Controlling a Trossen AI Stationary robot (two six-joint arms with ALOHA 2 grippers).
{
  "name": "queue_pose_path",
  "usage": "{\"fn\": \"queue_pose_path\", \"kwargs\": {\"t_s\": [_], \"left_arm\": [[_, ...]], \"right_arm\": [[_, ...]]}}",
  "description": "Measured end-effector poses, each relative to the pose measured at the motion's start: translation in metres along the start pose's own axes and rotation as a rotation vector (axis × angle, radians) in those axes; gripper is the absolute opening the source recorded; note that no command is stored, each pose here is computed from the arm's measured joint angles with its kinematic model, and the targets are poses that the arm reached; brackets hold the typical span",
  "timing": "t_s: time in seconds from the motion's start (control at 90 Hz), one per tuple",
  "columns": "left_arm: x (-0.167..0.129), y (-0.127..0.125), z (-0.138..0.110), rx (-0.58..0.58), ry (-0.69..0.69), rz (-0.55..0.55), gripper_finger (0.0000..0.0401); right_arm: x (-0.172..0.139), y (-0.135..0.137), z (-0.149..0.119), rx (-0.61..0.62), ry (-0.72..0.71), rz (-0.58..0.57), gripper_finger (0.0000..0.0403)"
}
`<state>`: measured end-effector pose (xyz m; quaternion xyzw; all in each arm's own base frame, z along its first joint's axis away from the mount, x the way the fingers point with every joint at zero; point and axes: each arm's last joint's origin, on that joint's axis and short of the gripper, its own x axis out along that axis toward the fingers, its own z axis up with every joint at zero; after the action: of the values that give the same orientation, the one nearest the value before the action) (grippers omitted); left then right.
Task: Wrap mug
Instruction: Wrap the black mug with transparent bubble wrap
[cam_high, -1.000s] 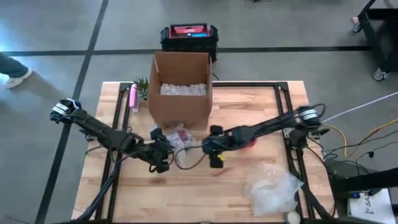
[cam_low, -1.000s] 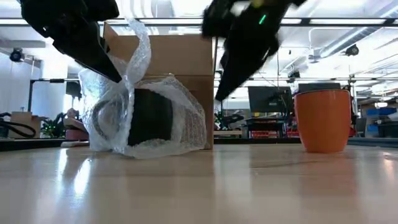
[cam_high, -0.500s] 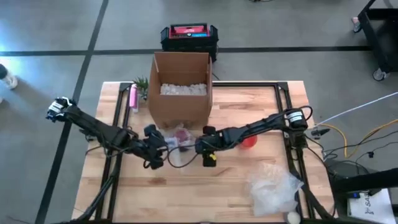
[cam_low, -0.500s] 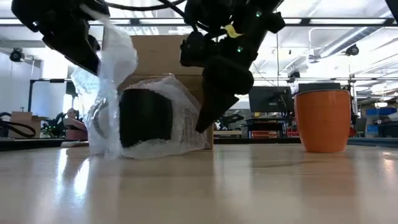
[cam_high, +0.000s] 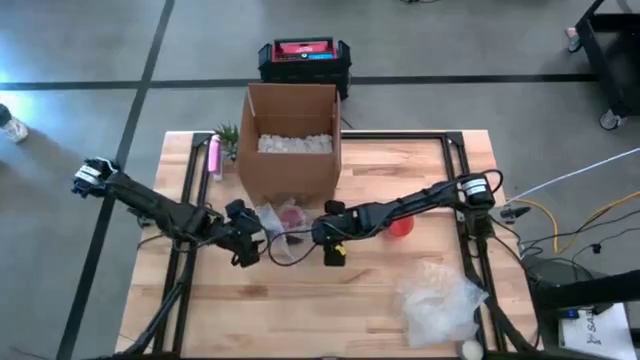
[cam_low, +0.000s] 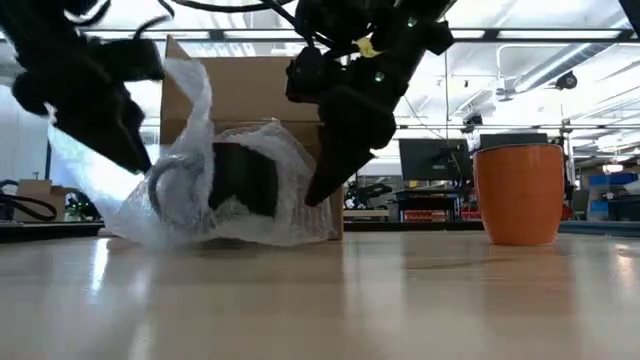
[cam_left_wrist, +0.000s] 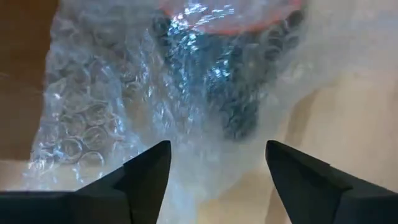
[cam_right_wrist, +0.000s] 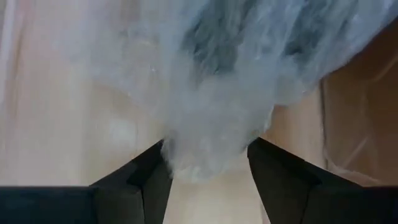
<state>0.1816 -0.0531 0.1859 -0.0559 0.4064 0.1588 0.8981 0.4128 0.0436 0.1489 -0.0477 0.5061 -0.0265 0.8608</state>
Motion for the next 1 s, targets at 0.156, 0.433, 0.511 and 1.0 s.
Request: {"fn": "queue_pose_path", "kwargs": {"t_s": [0.156, 0.433, 0.511, 1.0], "left_arm": [[0.016, 0.004, -0.002, -0.013, -0.062, -0.048, 0.0215], [0.028, 0.005, -0.007, 0.037, -0.051, -0.047, 0.0177], [0.029, 0.004, -0.007, 0.044, -0.055, -0.049, 0.0152], [0.028, -0.012, 0.002, -0.069, -0.069, -0.228, 0.0047]], "right_arm": [[0.0, 0.0, 0.003, -0.005, -0.032, 0.002, 0.0186], [0.0, 0.0, 0.005, -0.005, -0.055, 0.003, 0.0186], [0.0, 0.0, 0.008, -0.018, -0.078, 0.006, 0.0186], [-0.003, 0.022, 0.01, -0.081, -0.123, 0.107, 0.0185]]}}
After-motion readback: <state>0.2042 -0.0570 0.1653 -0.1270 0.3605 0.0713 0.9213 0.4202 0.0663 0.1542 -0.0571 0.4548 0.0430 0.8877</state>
